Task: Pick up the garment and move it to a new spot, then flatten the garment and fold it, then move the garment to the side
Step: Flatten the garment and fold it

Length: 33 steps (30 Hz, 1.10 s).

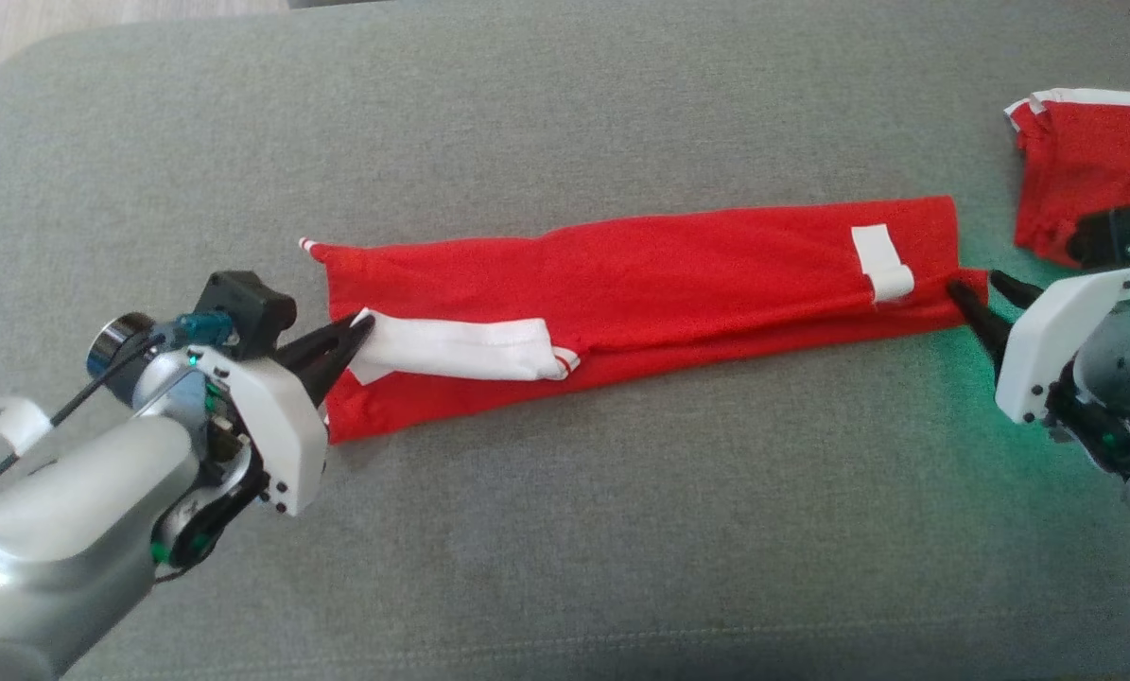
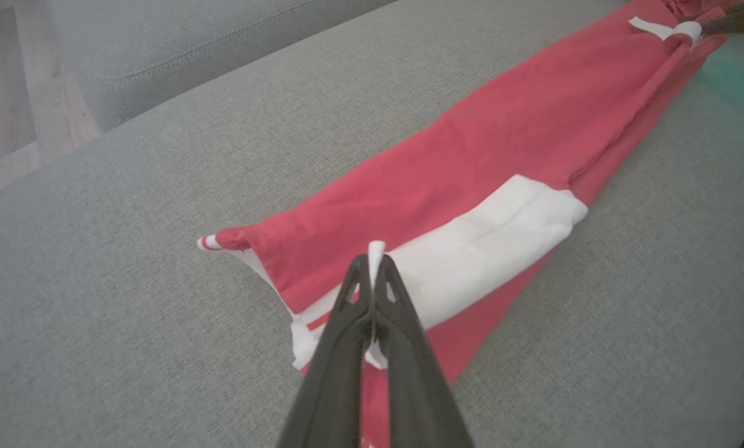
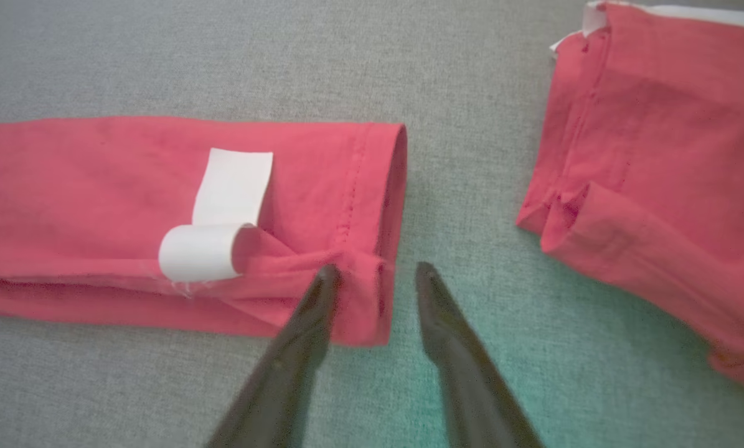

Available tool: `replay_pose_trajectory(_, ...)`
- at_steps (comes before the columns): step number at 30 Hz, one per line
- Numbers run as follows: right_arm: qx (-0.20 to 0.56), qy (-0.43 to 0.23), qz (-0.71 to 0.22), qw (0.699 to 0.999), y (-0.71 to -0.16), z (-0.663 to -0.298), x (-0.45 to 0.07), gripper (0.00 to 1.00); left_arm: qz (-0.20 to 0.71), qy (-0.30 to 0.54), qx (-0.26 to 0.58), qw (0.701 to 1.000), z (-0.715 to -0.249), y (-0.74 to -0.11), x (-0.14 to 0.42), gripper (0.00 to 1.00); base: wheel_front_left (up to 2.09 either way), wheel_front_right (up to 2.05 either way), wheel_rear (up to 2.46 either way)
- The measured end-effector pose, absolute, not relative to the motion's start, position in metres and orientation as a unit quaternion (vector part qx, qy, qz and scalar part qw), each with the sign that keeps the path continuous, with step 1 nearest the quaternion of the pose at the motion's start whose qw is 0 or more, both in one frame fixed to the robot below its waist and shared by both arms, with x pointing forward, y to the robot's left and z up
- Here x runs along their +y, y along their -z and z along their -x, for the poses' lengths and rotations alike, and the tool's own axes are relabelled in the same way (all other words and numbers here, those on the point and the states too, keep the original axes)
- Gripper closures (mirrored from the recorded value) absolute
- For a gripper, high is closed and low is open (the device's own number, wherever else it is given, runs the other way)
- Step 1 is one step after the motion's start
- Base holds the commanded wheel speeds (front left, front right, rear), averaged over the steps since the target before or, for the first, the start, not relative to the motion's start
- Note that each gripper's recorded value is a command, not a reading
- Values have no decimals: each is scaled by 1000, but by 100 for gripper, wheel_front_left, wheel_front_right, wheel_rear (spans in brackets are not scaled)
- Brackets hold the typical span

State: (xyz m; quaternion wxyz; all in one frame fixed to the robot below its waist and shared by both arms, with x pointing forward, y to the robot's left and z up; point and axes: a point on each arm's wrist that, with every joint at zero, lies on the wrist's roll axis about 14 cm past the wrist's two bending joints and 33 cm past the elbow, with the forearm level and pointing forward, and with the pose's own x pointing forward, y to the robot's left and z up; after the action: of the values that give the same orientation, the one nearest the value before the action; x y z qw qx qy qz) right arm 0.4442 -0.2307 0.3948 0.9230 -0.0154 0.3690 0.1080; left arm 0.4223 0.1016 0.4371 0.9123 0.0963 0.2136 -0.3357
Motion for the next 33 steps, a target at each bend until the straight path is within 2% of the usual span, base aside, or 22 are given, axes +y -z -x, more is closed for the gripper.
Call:
replay_pose_trajectory(1, 372, -107, 15, 922, -394, -442, -232, 0, -97, 336, 211, 913, -423, -436, 101, 0, 0, 0, 0)
replay_pose_trajectory(5, 368, -100, 17, 924, -399, -442, -238, 0, -91, 331, 198, 918, -425, -437, 100, 0, 0, 0, 0)
replay_pose_trajectory(10, 330, -88, 2, 940, -419, -452, -243, 0, -57, 294, 172, 939, -431, -447, 107, 0, 0, 0, 0)
replay_pose_trajectory(14, 269, -85, -13, 959, -447, -466, -242, 0, -24, 243, 115, 963, -451, -480, 118, 0, 0, 0, 0)
replay_pose_trajectory(19, 151, -88, -19, 984, -496, -483, -236, 0, 46, 176, 42, 983, -471, -528, 129, 0, 0, 0, 0)
replay_pose_trajectory(23, 55, -92, -49, 993, -531, -493, -222, 0, 112, 125, -46, 985, -478, -579, 139, 0, 0, 0, 0)
replay_pose_trajectory(26, -2, -98, -67, 993, -549, -492, -209, 0, 152, 87, -87, 981, -471, -592, 151, 0, 0, 0, 0)
replay_pose_trajectory(33, -13, -101, -101, 990, -524, -465, -182, 0, 169, 33, -96, 980, -441, -567, 164, 0, 0, 0, 0)
